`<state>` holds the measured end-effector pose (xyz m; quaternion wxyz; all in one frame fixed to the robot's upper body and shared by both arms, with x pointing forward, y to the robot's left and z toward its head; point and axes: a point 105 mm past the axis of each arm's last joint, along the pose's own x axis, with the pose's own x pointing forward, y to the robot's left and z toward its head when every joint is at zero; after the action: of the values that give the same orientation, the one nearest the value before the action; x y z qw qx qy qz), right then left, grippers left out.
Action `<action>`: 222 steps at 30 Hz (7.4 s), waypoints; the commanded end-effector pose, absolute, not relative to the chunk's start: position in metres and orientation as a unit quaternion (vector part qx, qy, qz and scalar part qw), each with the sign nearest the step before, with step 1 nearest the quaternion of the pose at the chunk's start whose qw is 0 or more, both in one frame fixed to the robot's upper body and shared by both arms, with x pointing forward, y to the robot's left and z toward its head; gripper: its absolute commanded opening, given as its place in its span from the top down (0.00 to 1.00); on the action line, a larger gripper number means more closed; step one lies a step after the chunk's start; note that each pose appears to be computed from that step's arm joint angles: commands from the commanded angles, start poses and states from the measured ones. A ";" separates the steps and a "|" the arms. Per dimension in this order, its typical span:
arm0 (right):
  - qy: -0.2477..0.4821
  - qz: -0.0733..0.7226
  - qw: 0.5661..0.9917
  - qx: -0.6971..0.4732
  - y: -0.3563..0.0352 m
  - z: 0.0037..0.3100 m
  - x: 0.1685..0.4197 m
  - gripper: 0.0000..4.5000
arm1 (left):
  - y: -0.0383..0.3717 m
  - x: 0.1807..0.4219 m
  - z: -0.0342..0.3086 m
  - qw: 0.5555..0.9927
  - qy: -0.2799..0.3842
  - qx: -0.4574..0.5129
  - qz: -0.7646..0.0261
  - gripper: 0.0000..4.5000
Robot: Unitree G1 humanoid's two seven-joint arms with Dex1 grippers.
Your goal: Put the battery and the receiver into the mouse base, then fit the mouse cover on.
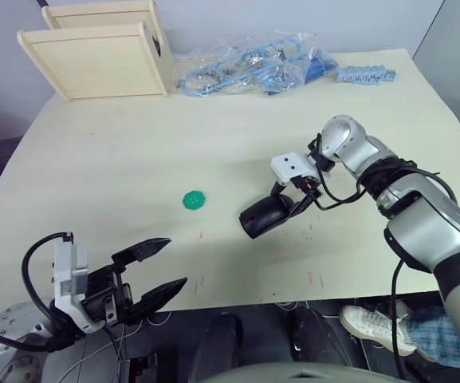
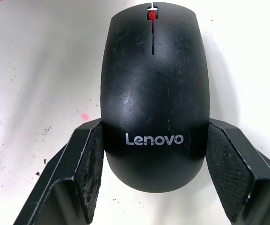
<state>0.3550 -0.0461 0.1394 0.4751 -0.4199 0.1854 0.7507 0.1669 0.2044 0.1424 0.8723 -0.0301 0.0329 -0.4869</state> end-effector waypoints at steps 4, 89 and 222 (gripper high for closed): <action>0.166 0.763 0.451 -0.432 -0.035 0.142 0.349 0.30 | 0.200 0.165 0.148 0.868 0.021 -0.017 -0.496 0.00; 0.014 0.710 0.650 -0.271 -0.061 0.134 0.331 0.01 | 0.206 0.165 0.149 0.859 0.046 0.003 -0.510 0.00; 0.029 0.720 0.628 -0.295 -0.054 0.125 0.338 0.04 | 0.204 0.164 0.150 0.861 0.046 0.008 -0.507 0.00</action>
<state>0.3359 -0.0557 0.1151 0.6272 -0.2840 0.0518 0.7234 0.1659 0.2057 0.1429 0.8635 -0.0057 0.0600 -0.5007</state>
